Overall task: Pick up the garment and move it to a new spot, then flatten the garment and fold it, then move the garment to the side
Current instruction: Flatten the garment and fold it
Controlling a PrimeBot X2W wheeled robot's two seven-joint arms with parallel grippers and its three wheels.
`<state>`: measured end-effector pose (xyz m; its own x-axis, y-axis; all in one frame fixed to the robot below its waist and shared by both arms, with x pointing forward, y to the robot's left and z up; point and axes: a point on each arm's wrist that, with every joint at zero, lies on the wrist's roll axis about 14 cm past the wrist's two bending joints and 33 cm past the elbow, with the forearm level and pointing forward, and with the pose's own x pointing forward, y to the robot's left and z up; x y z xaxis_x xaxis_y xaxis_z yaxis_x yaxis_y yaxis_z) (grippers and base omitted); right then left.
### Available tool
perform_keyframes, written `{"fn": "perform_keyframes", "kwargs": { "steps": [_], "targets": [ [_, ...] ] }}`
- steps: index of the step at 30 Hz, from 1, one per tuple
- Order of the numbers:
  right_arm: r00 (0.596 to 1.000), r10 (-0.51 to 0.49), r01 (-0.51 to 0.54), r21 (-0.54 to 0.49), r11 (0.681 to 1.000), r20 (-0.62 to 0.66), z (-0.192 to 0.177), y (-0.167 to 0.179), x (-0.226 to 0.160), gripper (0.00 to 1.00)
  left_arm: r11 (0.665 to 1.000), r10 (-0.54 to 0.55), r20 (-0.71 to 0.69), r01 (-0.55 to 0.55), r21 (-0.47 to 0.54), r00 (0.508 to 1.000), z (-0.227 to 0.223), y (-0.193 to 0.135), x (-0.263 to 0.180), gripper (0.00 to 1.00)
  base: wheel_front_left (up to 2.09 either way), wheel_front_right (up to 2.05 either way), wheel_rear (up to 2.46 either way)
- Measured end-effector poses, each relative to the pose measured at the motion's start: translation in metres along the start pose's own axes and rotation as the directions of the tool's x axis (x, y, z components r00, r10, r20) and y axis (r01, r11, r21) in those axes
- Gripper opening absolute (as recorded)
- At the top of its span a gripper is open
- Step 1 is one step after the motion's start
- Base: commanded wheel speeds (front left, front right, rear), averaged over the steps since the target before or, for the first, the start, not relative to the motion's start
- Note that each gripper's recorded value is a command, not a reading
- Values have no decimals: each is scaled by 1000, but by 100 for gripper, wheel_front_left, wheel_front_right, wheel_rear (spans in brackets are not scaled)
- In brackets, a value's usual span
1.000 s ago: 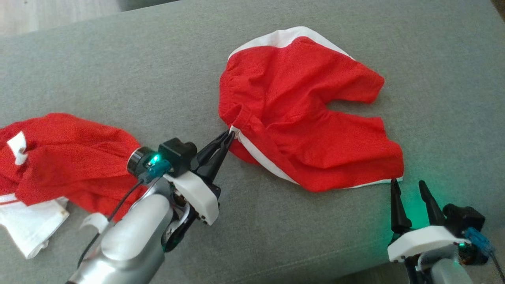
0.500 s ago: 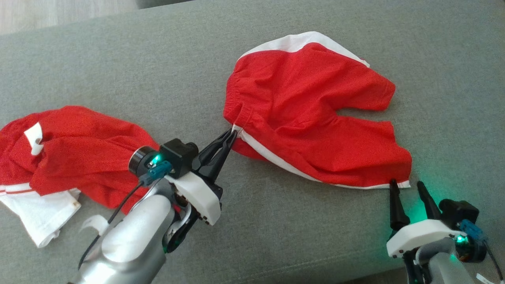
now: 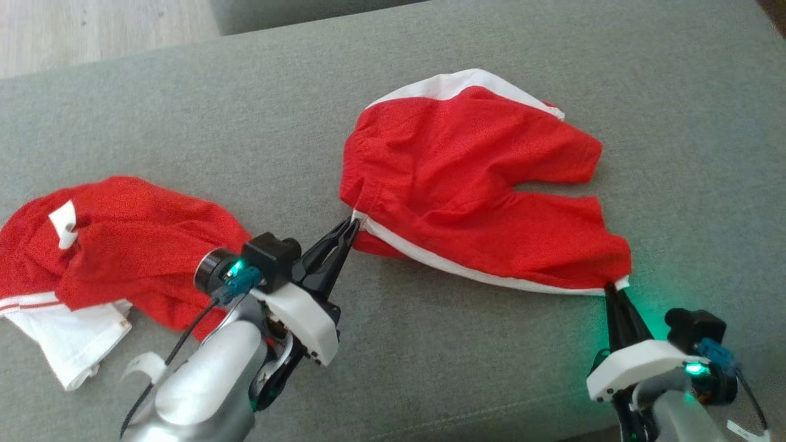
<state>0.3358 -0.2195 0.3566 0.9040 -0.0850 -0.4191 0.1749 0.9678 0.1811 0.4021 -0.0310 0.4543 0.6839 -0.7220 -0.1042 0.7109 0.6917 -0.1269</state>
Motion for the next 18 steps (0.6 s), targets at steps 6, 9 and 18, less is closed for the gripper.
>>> {"fn": "perform_keyframes", "kwargs": {
  "steps": [6, 9, 18],
  "targets": [
    [987, 33, -34, 4, 999, 156, 48, 9, -1, 0, 999, 27, 50, -28, 15, 998, 20, 5, 0, 0, 0, 0, 0],
    [958, 65, -64, -13, 998, 278, 92, 19, -3, 0, 999, 39, 99, -40, 14, 994, 39, 7, 1, 0, 0, 0, 0],
    [789, 218, -129, -193, 973, 575, 255, 46, -43, 0, 994, 14, 280, -44, 103, 960, 127, 9, 8, 0, 0, 0, 0]
  ]
}}
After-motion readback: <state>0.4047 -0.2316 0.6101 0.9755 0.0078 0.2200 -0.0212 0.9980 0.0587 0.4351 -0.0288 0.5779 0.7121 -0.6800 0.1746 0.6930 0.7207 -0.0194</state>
